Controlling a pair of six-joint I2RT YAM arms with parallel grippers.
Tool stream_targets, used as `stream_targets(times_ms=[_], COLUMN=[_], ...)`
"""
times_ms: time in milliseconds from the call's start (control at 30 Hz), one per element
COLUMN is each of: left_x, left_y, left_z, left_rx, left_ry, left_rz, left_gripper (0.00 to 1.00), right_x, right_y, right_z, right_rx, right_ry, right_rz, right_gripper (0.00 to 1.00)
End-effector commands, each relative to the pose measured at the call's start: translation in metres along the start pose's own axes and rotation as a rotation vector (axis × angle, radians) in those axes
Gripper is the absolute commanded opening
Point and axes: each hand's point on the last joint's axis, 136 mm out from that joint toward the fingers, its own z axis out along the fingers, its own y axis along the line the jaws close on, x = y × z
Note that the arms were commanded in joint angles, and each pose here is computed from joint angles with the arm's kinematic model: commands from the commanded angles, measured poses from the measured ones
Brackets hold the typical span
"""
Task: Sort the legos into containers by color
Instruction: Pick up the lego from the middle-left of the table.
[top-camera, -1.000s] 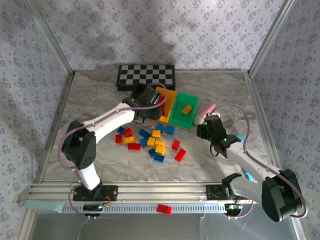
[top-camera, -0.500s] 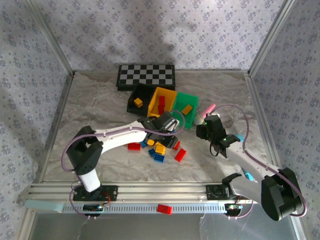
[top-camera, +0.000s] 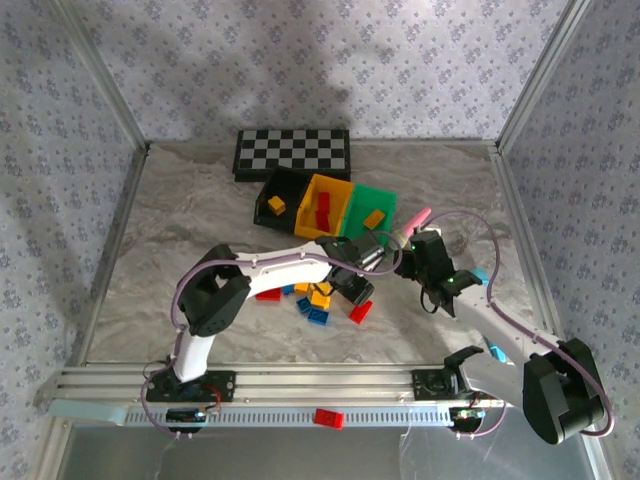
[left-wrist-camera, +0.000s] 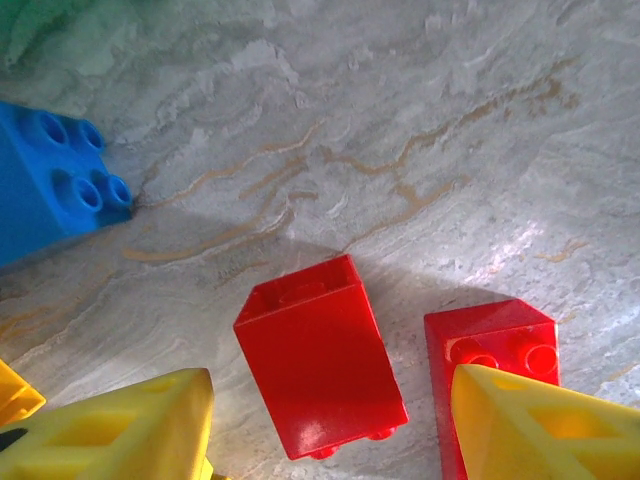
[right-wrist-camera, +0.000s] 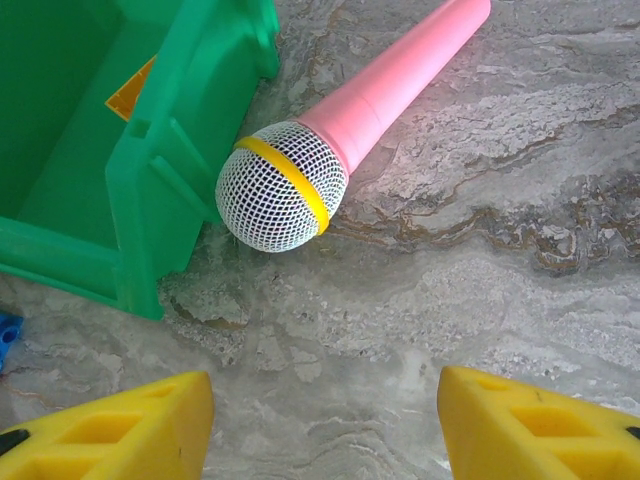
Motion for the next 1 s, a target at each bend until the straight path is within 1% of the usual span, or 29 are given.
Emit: stream_targets(times_ms=[0,67,167,267,400,567,667,833,967], left_x=[0.011,0.012,0.011,0.008,0.000,-0.017,-0.032,-0.064,-0.086], left_y=[0.007,0.009,0.006,0.005,0.010,0.020,0.039,0.094,0.137], left_z=[0.006,0.008,0.011,0.009,-0.003,-0.030,-0.049,-0.084,-0.094], left_rx=[-0.067,-0.077,-0.065,-0.061,-0.071,-0.082,-0.090,-0.149,-0.186], left_ry=[0.065,0.072,0.069,0.062,0.009,-0.060,-0.115,-0.224,-0.278], left_rz=[0.026,0.015,0.010,0.008,-0.005,-0.030,-0.073,-0.183,-0.265], left_gripper=[0.63,0.63,0.59,0.46,0.34,0.34,0.34,0.34,0.33], right_x=[-0.001,0.000,0.001,0.000,0.001,0.000,0.000,0.000,-0.001], right_y=[-0.002,-0.003,-0.003,-0.003,-0.004,-0.005,-0.004,-0.005,-0.004], right_z=[-0.004,-0.003,-0.003,-0.004,-0.004,-0.004,-0.004,-0.004,-0.004], right_rx=[-0.006,-0.002,-0.005,-0.003,-0.001,0.000,-0.005,-0.002,-0.009], right_ry=[-0.011,-0.010,-0.004,-0.012,-0.005,-0.011,-0.008,-0.012,-0.013], right_rz=[0.027,0.028,0.028,0.032,0.032,0.036,0.038,0.041,0.046], right_gripper=[0.63,0.63,0.63,0.63,0.63,0.63,0.63,0.63,0.63])
